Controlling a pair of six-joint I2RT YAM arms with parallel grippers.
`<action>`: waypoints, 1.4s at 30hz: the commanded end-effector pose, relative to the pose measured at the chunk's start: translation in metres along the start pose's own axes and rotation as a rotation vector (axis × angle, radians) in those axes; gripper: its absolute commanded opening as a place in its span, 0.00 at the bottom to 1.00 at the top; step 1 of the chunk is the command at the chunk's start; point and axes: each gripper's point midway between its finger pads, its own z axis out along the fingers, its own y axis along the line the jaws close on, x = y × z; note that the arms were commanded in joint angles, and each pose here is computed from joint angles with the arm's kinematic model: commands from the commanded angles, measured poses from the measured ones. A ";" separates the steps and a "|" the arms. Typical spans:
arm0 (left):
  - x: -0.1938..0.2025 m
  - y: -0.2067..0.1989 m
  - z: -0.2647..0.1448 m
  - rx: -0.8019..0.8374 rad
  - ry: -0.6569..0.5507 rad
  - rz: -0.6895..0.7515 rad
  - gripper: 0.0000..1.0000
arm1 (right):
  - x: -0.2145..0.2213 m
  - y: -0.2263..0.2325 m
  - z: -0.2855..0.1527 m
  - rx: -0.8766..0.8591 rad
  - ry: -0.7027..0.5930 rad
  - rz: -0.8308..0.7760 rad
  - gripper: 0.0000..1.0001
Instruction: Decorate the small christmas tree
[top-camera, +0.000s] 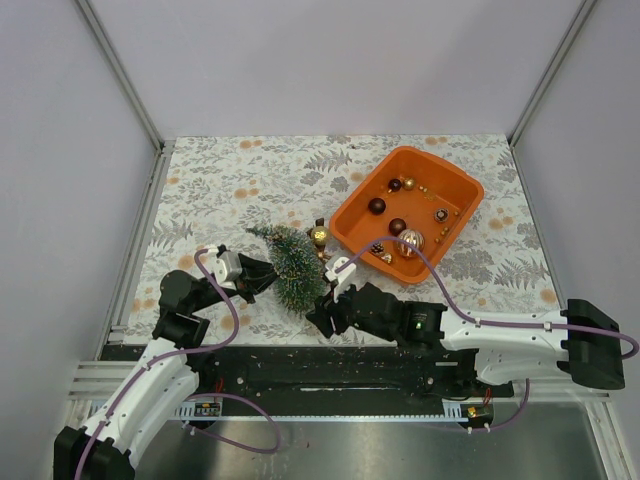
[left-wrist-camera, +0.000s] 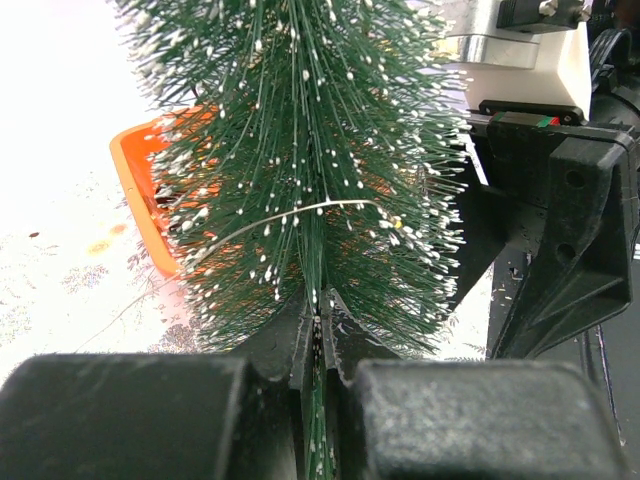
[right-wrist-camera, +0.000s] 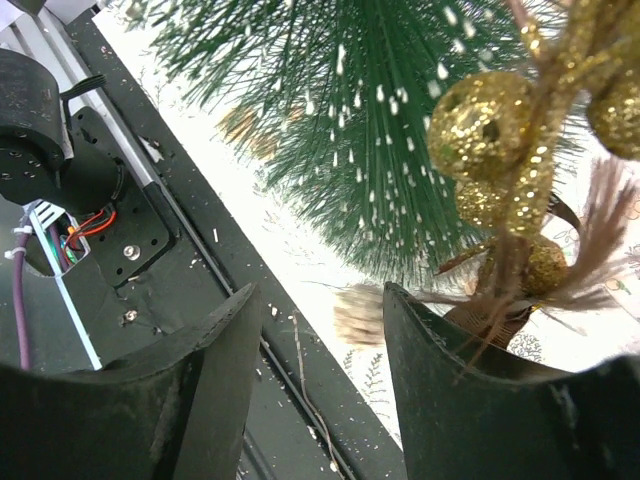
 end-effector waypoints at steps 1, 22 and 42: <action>0.012 -0.004 -0.002 0.016 0.024 -0.014 0.08 | -0.020 -0.001 -0.005 0.024 -0.069 0.017 0.61; 0.019 0.001 -0.005 -0.018 0.087 -0.022 0.40 | -0.040 0.013 -0.048 -0.042 -0.076 0.027 0.62; 0.003 -0.019 -0.024 0.032 0.178 0.111 0.99 | -0.051 -0.007 -0.076 0.044 -0.127 0.053 0.67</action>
